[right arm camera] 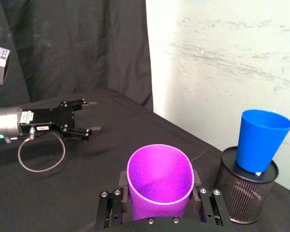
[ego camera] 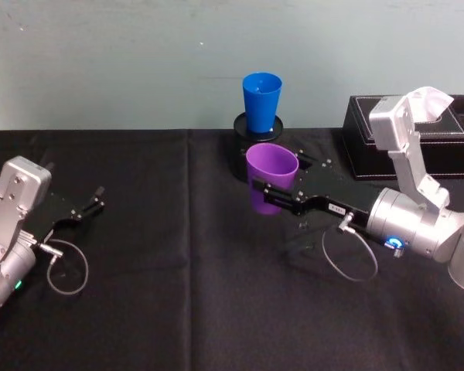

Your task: Pick up one cup with a gripper and tap it against the other cup.

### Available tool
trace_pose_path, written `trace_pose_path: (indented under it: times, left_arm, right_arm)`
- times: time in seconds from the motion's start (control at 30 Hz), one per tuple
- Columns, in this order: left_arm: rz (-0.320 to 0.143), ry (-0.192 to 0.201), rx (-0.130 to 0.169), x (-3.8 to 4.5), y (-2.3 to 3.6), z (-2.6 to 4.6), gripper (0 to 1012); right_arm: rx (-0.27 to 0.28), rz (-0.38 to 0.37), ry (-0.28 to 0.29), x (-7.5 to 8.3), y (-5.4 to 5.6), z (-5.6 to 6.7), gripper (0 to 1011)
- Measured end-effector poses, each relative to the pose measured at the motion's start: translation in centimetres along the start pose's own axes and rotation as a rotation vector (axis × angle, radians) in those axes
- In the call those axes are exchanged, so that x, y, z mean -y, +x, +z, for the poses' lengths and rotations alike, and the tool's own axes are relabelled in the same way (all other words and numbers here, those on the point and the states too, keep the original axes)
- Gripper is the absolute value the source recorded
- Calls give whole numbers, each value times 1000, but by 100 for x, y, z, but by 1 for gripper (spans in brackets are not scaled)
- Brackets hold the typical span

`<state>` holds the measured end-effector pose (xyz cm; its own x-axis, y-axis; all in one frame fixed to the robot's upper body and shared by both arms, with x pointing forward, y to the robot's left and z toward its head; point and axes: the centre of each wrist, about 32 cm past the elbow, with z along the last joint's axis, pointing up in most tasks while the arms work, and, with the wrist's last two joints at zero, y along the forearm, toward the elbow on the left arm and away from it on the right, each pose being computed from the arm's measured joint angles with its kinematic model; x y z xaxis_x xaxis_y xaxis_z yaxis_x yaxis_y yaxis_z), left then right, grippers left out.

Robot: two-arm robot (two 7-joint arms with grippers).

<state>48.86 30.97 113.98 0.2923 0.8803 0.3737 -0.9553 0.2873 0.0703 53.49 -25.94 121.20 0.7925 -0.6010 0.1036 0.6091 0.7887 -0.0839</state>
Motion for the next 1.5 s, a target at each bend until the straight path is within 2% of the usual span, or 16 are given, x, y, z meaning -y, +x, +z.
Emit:
trace_pose_path:
  times: [0.23, 1.5]
  left_arm:
    - [0, 0, 0, 0, 0, 0, 1000]
    - [0, 0, 0, 0, 0, 0, 1000]
  right_arm:
    - [11, 2, -4, -2, 10, 69, 718]
    - [10, 1, -3, -3, 8, 54, 718]
